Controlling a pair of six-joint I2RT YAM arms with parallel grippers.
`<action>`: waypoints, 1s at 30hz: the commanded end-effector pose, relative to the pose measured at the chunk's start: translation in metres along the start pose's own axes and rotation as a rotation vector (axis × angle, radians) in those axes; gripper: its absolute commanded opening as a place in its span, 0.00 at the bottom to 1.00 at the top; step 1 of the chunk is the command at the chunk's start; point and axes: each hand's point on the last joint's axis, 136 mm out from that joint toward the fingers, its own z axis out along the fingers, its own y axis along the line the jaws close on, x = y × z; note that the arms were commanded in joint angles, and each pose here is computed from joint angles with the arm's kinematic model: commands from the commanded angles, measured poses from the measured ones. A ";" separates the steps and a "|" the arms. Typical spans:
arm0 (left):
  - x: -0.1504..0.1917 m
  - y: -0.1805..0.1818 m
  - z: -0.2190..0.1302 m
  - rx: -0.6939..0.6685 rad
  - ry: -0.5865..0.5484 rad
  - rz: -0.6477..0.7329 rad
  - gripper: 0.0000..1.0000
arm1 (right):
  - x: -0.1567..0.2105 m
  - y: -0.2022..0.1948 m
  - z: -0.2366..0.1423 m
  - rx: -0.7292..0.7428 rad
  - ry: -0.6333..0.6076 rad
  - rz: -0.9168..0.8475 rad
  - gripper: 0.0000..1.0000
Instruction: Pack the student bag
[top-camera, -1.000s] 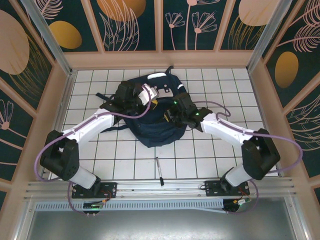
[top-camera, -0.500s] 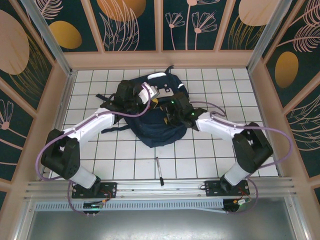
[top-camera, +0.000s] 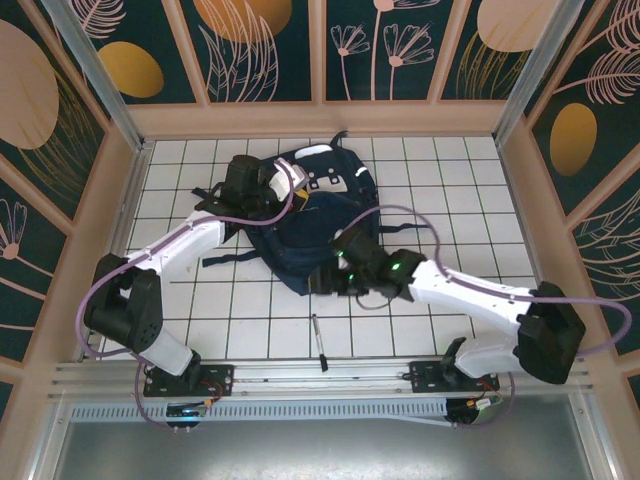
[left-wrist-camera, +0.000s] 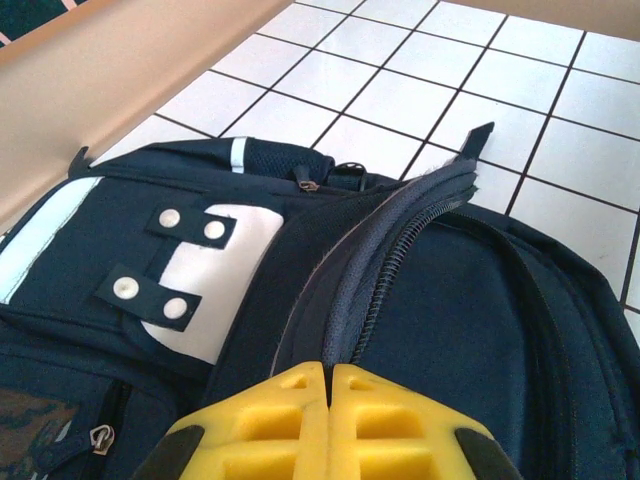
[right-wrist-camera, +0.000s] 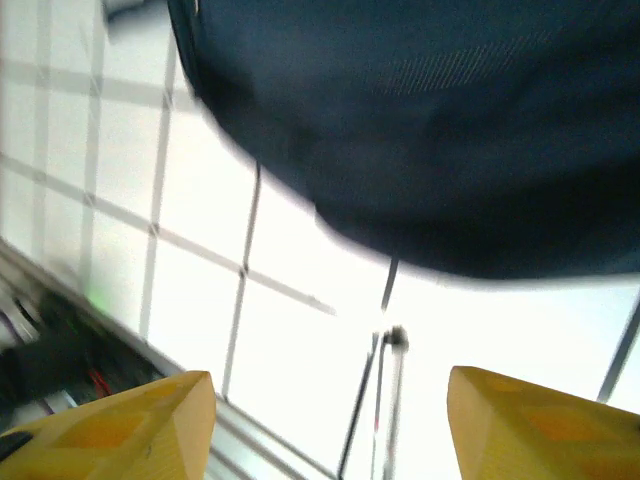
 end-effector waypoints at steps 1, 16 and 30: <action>-0.019 0.009 0.000 -0.010 -0.081 0.002 0.00 | 0.046 -0.018 0.028 0.149 0.155 -0.151 0.64; -0.011 0.012 0.006 0.003 -0.069 -0.025 0.00 | 0.076 -0.045 0.075 0.451 0.303 -0.331 0.57; -0.008 0.009 0.004 0.014 -0.061 -0.048 0.00 | 0.066 -0.065 0.053 0.463 0.287 -0.216 0.12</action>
